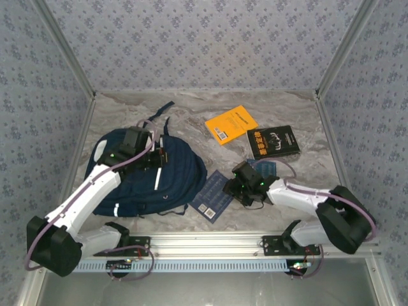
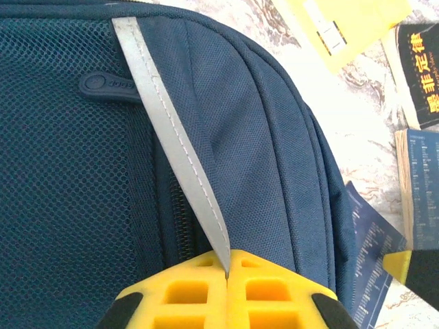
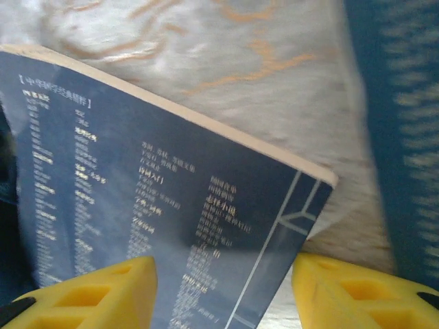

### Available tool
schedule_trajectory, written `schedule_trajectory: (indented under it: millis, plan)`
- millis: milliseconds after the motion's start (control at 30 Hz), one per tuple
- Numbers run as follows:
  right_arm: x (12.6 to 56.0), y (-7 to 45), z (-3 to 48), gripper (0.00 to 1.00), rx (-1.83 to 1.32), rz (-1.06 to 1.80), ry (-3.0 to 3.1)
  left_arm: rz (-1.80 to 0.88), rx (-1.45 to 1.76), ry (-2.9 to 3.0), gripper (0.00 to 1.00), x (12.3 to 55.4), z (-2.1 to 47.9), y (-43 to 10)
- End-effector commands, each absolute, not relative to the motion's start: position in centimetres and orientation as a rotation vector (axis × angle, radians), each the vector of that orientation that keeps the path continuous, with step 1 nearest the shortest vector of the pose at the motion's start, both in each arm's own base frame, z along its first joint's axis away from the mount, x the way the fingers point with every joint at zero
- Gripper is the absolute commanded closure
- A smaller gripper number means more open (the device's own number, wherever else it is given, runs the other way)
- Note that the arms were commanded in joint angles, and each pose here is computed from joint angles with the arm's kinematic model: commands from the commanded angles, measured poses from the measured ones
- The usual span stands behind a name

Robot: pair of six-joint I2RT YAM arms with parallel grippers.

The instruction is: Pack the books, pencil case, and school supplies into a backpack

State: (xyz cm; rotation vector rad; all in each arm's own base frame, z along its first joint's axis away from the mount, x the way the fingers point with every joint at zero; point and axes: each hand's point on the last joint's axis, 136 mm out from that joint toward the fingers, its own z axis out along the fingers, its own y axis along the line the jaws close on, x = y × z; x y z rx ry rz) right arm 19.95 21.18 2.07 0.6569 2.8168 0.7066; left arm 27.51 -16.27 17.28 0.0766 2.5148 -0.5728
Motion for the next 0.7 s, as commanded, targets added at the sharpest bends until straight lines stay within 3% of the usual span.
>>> schedule_trajectory:
  millis: [0,300,667]
  plan:
    - [22.5,26.2,3.4,0.45,0.506,1.036,2.754,-0.664,0.129,2.485,1.00,27.6,17.9,-18.1]
    - [26.7,29.2,7.3,0.46,0.380,1.419,2.576,-0.587,0.156,2.536,1.00,28.1,16.1,-17.9]
    - [25.5,29.8,9.3,0.46,0.233,1.499,2.530,-0.527,0.240,2.538,1.00,27.9,15.8,-17.9]
